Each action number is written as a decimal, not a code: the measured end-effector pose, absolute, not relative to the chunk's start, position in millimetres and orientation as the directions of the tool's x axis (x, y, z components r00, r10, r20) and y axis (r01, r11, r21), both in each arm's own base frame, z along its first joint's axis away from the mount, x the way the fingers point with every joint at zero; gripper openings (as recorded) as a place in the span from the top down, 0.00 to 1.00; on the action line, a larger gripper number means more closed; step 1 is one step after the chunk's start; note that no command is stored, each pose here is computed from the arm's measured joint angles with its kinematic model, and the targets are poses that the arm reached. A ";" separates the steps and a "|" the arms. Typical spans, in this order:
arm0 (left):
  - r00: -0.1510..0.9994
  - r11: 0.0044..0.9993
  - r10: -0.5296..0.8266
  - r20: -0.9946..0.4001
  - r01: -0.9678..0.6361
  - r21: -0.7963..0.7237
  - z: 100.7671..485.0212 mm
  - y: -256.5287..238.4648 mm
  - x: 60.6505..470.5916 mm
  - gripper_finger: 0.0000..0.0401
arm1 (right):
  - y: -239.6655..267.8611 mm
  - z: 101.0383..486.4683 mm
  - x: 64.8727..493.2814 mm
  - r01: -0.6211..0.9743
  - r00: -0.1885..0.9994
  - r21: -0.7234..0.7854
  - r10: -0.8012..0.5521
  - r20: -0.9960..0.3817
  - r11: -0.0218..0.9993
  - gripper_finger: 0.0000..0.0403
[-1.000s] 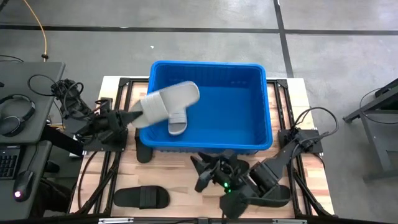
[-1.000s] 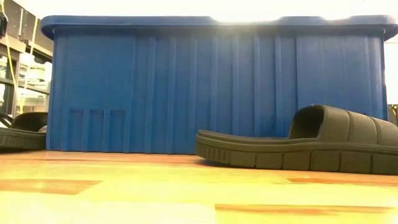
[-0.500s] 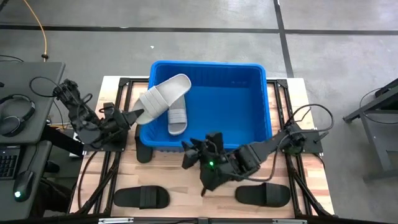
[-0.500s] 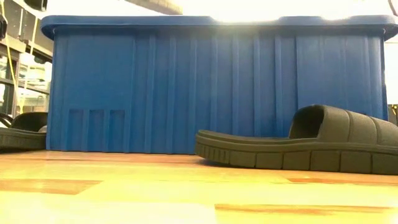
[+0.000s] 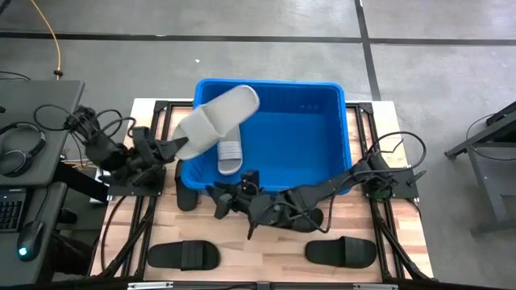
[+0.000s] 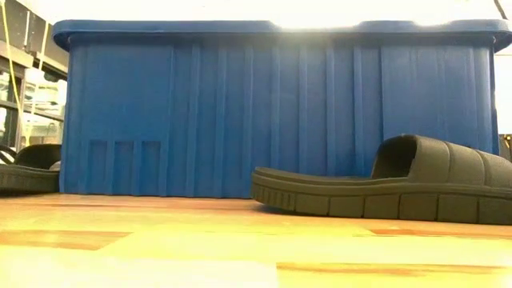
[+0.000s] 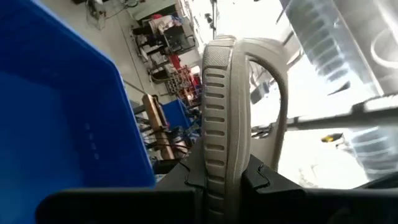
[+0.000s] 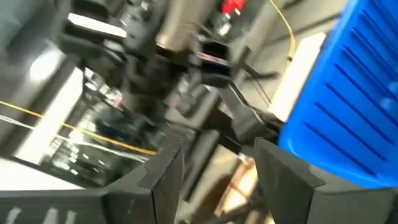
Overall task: Pick and place slides into bin
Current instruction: Stack the gray slide on top of the gray slide in the blue bin
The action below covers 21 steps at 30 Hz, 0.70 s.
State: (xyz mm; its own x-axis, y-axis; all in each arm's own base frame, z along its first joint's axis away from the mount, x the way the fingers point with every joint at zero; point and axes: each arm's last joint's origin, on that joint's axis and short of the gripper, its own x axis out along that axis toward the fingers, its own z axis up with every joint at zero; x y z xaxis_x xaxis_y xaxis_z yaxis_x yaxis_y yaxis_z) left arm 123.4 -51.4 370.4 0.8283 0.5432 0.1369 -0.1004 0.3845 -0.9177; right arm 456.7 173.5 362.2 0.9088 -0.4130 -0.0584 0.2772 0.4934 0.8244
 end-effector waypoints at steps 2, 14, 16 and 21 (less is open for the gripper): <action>0.826 0.399 0.547 0.134 -0.117 -0.910 367.9 -49.2 127.6 0.96 | 171.4 365.2 458.2 0.227 0.910 0.839 -0.416 -0.001 0.495 0.54; 0.829 0.407 0.529 0.181 -0.061 -0.912 363.6 -39.7 160.8 0.96 | 148.5 370.7 465.3 0.219 0.871 0.825 -0.486 0.076 0.522 0.53; 0.837 0.424 0.504 0.215 -0.023 -0.905 366.3 -39.6 163.3 0.96 | 142.5 371.9 466.9 0.214 0.860 0.835 -0.503 0.085 0.507 0.53; 0.844 0.430 0.473 0.254 0.030 -0.902 370.7 -43.8 163.2 0.96 | 138.5 373.8 467.4 0.238 0.845 0.813 -0.526 0.097 0.532 0.53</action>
